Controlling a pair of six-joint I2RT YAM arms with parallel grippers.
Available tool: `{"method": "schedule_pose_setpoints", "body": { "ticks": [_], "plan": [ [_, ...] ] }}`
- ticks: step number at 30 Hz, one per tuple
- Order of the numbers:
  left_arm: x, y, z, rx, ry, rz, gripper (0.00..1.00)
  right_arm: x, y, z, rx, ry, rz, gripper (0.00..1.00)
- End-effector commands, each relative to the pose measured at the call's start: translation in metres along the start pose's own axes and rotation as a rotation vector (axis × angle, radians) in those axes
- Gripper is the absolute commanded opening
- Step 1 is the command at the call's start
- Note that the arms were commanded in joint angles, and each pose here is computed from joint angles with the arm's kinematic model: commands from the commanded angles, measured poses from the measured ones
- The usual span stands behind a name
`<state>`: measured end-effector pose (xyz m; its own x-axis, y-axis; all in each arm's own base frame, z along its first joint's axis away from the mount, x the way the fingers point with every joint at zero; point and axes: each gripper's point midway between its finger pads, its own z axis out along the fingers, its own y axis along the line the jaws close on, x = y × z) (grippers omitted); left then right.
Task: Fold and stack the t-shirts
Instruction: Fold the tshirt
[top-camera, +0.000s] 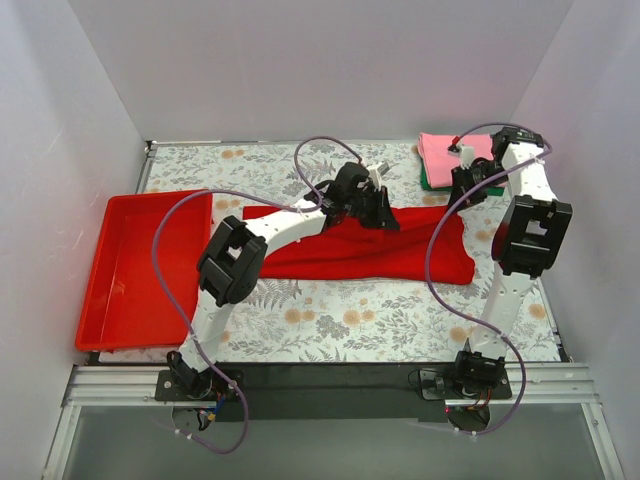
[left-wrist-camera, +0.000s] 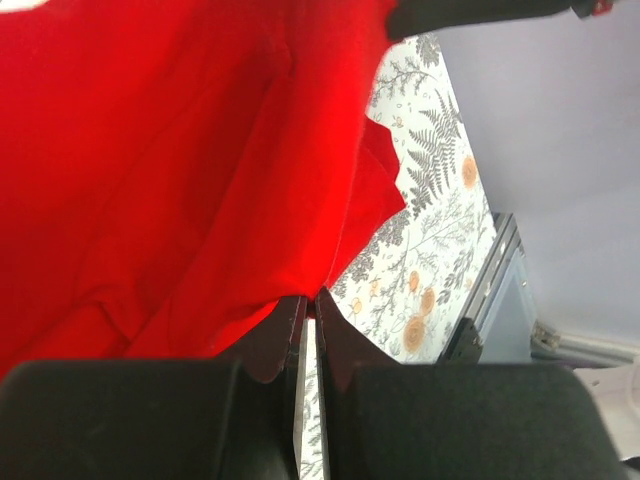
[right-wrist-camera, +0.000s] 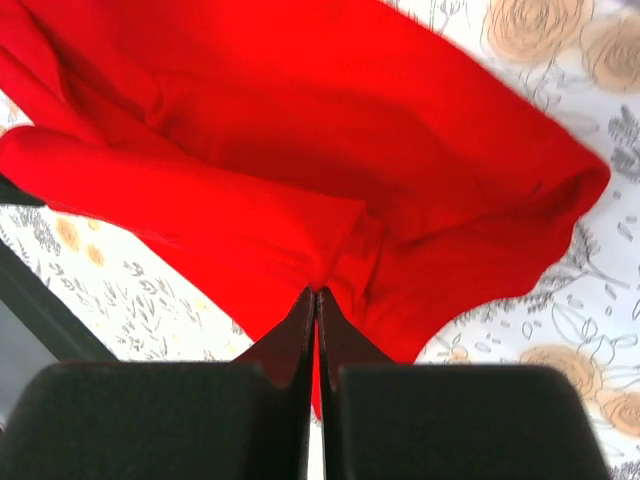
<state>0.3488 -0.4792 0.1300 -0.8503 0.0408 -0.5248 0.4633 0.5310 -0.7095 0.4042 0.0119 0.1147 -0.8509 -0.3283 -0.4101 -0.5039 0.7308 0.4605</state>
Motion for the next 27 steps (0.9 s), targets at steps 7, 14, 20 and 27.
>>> {"method": "schedule_pose_setpoints", "body": {
  "ticks": [7, 14, 20, 27],
  "plan": [
    [-0.030, 0.027, 0.008, 0.008, 0.019, 0.174, 0.00, -0.037, -0.005, 0.005, 0.022, -0.058, -0.002, 0.01],
    [-0.038, 0.050, 0.006, -0.002, 0.029, 0.150, 0.00, -0.044, -0.003, 0.014, 0.016, -0.059, -0.021, 0.01],
    [-0.034, 0.037, -0.006, 0.082, 0.066, 0.143, 0.00, -0.039, 0.009, 0.014, -0.009, -0.055, -0.015, 0.01],
    [-0.016, 0.026, -0.022, 0.123, 0.130, 0.118, 0.06, -0.001, 0.036, 0.015, -0.061, -0.002, 0.008, 0.01]
  ]
}}
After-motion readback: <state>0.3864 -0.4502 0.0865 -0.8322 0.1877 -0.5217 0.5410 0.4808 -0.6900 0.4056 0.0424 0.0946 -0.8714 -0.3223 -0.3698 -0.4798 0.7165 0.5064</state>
